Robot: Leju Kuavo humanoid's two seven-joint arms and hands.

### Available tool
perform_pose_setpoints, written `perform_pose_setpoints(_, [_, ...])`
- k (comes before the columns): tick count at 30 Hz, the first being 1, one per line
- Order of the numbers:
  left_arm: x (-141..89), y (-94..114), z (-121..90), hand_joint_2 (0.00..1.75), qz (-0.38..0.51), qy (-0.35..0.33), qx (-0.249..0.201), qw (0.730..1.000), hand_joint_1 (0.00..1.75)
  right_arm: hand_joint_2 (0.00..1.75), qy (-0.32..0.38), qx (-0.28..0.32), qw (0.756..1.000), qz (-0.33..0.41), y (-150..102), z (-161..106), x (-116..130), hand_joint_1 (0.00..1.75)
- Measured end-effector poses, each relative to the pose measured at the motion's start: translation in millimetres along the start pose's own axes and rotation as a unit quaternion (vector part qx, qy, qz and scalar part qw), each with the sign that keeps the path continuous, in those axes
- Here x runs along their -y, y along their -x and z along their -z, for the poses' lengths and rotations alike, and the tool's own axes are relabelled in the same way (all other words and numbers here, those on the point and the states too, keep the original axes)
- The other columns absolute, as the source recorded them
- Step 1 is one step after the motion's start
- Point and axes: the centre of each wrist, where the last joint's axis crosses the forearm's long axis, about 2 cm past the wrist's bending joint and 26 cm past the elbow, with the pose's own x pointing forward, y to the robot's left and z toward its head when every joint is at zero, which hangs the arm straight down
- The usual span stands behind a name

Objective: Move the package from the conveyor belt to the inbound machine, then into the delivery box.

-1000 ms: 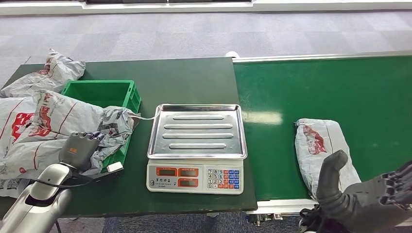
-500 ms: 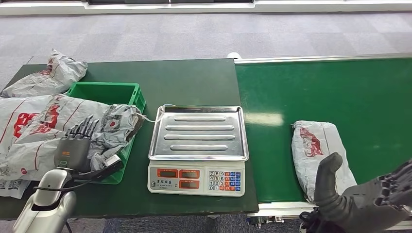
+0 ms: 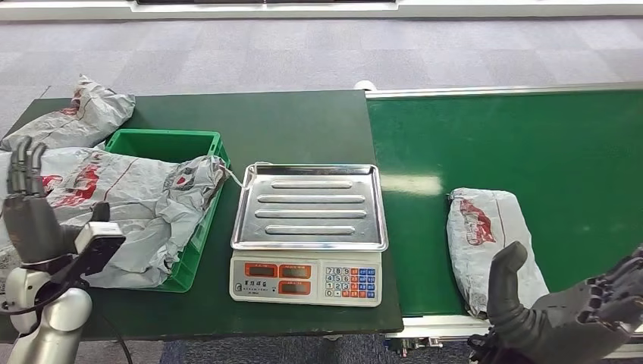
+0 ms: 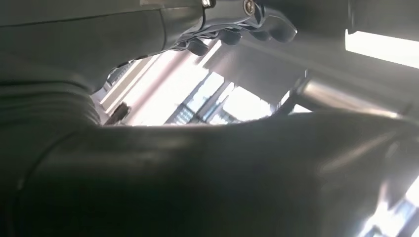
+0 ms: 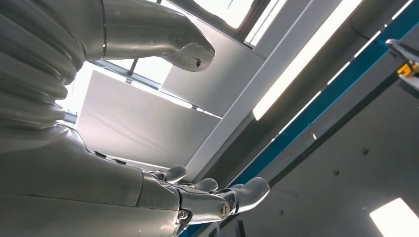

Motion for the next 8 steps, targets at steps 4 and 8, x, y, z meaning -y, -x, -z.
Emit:
perform_pose_setpoints(4, [-25.3, -12.3, 2.4, 0.0, -0.013, -0.086, 0.034, 0.996, 0.0, 1.75, -0.01, 0.002, 1.0, -0.005, 0.7, -2.5, -1.4, 0.0])
perform_pose_setpoints(8, [-38.1, -22.8, 0.7, 0.0, -0.016, -0.116, 0.06, 0.991, 0.0, 1.75, -0.015, 0.004, 1.0, -0.008, 1.7, -3.7, -3.4, 0.0])
